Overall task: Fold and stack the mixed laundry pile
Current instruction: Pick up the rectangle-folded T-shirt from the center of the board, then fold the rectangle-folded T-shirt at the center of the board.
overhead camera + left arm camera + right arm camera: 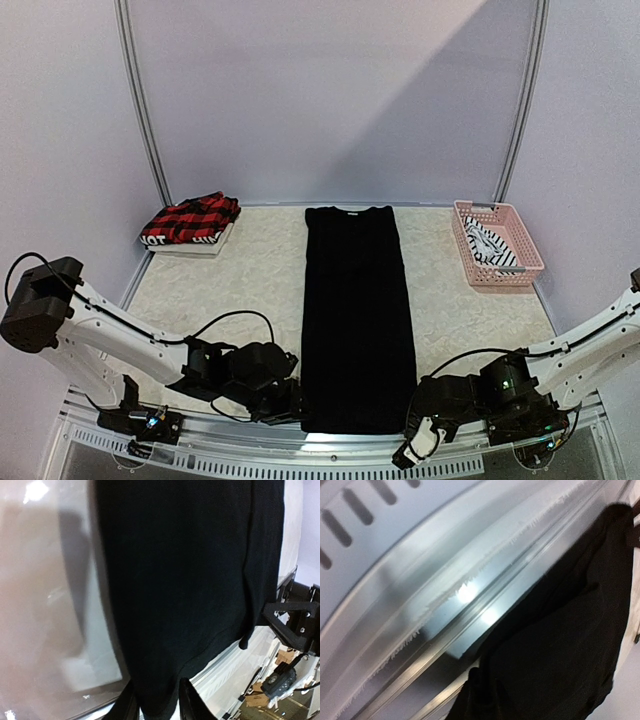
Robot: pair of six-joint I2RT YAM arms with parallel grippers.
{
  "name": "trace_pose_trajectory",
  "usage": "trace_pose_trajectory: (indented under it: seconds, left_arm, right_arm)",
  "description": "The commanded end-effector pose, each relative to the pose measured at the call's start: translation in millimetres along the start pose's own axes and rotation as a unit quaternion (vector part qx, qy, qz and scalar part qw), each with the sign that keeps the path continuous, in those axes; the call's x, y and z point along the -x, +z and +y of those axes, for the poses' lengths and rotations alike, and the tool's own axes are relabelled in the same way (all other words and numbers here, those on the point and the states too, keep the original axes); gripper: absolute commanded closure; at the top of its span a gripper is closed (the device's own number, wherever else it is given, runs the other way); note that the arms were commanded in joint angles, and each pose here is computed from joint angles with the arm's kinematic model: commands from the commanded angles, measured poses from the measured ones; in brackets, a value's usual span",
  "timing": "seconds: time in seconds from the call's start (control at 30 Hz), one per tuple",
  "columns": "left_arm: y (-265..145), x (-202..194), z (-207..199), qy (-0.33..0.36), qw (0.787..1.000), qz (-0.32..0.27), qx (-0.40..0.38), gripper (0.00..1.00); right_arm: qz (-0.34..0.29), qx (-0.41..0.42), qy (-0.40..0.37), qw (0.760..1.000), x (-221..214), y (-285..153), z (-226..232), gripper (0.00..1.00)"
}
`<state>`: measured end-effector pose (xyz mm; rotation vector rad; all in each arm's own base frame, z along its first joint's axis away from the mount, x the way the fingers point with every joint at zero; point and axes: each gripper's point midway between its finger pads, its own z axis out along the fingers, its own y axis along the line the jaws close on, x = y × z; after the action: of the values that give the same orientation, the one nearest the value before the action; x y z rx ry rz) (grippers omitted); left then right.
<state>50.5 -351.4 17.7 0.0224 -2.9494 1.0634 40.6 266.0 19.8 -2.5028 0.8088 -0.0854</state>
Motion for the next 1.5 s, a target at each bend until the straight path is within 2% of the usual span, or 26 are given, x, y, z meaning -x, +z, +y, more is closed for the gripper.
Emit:
trace_pose_trajectory:
  seconds: [0.0,0.07,0.13,0.17,0.57,0.83,1.17,1.47]
  left_arm:
    - [1.8,-12.8,43.7,-0.002,0.997,0.022,0.079,0.79]
    - [0.9,-9.8,39.1,0.005,0.997,0.019,0.076,0.87]
    - [-1.7,-4.9,33.1,0.017,0.997,0.013,0.073,0.98]
    - [-3.9,-1.8,30.4,0.024,0.997,0.008,0.074,1.0]
    - [-39.4,50.5,-2.0,0.067,0.994,-0.074,0.047,1.0]
    - [-63.3,84.9,-16.1,0.094,0.988,-0.11,0.059,1.0]
    - [-80.0,141.7,-25.8,0.123,0.974,-0.173,0.079,1.0]
    - [-78.3,193.1,-28.7,0.143,0.961,-0.211,0.103,1.0]
  right_arm:
    - [0.045,0.039,0.005,0.998,-18.5,1.7,19.8,0.94]
    - [0.048,0.041,0.014,0.998,-18.6,-1.8,18.0,1.0]
    - [0.044,0.034,0.021,0.998,-18.1,-8.8,14.6,1.0]
    - [0.043,0.03,0.025,0.998,-18.9,-11.8,13.5,1.0]
    - [0.05,-0.042,0.106,0.992,-44.5,-35.3,-30.4,1.0]
    - [0.077,-0.095,0.145,0.982,-75.1,-47.7,-63.9,1.0]
    - [0.114,-0.166,0.154,0.967,-107.0,-54.6,-100.8,1.0]
    - [0.151,-0.218,0.172,0.949,-149.0,-52.1,-139.3,1.0]
